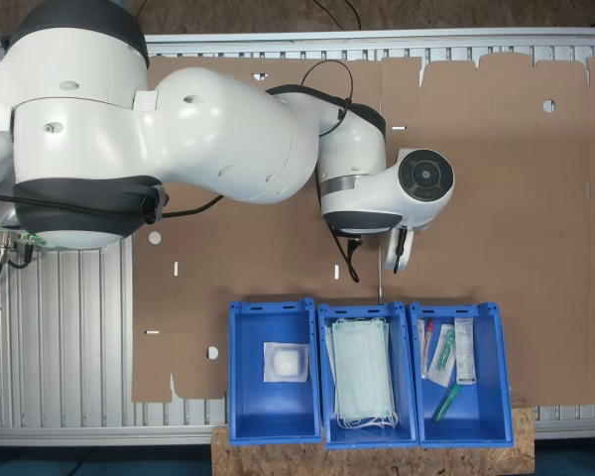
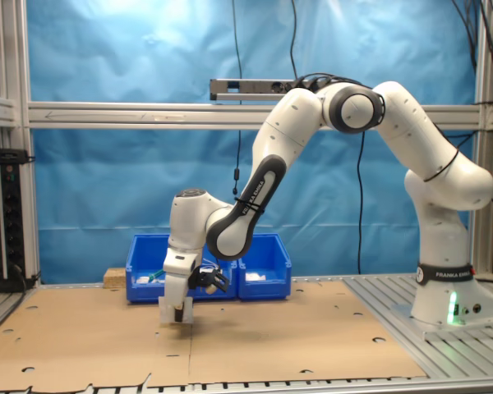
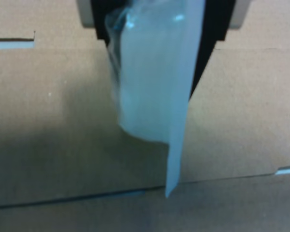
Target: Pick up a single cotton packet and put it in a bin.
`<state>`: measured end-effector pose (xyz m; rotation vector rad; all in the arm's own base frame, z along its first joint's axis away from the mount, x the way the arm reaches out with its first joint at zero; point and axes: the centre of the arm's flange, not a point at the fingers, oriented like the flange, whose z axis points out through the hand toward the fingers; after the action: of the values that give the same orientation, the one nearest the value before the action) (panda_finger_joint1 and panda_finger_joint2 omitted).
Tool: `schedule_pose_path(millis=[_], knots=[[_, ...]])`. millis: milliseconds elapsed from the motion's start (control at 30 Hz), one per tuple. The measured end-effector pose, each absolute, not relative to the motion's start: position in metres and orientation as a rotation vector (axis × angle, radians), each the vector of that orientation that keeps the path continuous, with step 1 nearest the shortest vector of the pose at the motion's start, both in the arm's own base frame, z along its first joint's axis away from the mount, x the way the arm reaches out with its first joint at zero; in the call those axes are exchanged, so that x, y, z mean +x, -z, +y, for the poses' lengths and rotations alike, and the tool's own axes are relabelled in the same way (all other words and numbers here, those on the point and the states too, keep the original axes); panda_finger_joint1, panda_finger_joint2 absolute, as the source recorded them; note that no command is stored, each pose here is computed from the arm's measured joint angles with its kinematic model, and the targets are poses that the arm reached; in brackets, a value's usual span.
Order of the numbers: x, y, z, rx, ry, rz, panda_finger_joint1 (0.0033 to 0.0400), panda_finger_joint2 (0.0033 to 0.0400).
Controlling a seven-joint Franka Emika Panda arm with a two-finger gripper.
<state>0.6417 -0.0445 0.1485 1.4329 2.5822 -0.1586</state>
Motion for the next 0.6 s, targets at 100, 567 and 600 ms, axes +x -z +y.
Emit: schedule_pose_path(millis=[100,567,600], knots=[[0.6417,-0.1485,-0.0445,1.433,0.159,2.582,0.0053,0.0053],[0.6421,-0.1507,-0.0443,1.432,0.155,2.58,0.0053,0.0053],[0.6421,-0.152,-0.0441,1.432,0.153,2.579,0.0053,0.0053]])
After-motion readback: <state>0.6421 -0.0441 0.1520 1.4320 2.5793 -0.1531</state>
